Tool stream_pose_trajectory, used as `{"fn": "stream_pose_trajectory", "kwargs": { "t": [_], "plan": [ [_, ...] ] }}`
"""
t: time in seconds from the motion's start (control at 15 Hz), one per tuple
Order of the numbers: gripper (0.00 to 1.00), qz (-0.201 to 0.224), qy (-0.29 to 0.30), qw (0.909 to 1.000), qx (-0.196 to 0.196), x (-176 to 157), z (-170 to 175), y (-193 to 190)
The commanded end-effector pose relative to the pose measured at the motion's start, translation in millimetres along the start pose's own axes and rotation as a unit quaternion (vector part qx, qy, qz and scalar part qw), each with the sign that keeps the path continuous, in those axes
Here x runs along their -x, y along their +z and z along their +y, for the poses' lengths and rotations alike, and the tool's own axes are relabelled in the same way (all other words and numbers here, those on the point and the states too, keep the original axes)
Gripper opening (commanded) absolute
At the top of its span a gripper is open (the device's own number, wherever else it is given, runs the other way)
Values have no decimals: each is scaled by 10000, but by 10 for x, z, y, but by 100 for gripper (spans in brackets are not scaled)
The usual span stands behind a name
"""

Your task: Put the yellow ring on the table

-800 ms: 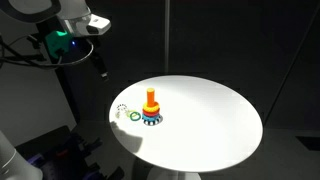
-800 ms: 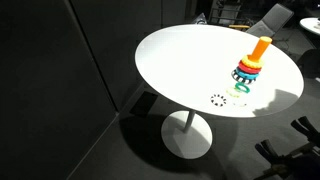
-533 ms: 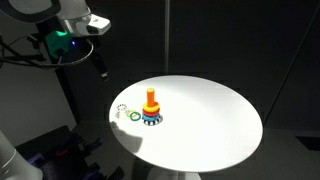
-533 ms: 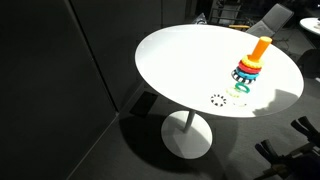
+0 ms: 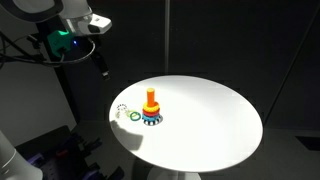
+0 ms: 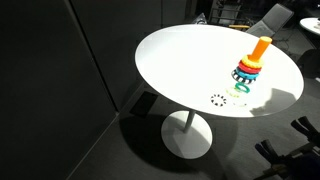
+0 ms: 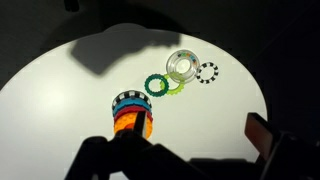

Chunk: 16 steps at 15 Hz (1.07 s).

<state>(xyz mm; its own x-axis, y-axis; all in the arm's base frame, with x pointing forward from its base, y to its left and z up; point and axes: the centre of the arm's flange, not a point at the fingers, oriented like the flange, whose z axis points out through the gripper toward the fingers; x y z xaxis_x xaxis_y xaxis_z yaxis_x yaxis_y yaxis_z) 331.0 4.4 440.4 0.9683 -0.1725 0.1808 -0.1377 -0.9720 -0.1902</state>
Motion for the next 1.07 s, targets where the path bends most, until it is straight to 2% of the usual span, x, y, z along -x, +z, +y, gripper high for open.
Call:
{"fn": "stream_pose_trajectory", "kwargs": {
  "t": [0.0,0.47,0.8,1.0],
  "plan": [
    [100,85,136,9998,130,-218,-81,14],
    [100,172,419,9982,382,-623,-150,235],
    [100,163,650,9941,850,-897,-21,537],
    [100,184,690,9925,993,-1005,79,700]
  ]
}}
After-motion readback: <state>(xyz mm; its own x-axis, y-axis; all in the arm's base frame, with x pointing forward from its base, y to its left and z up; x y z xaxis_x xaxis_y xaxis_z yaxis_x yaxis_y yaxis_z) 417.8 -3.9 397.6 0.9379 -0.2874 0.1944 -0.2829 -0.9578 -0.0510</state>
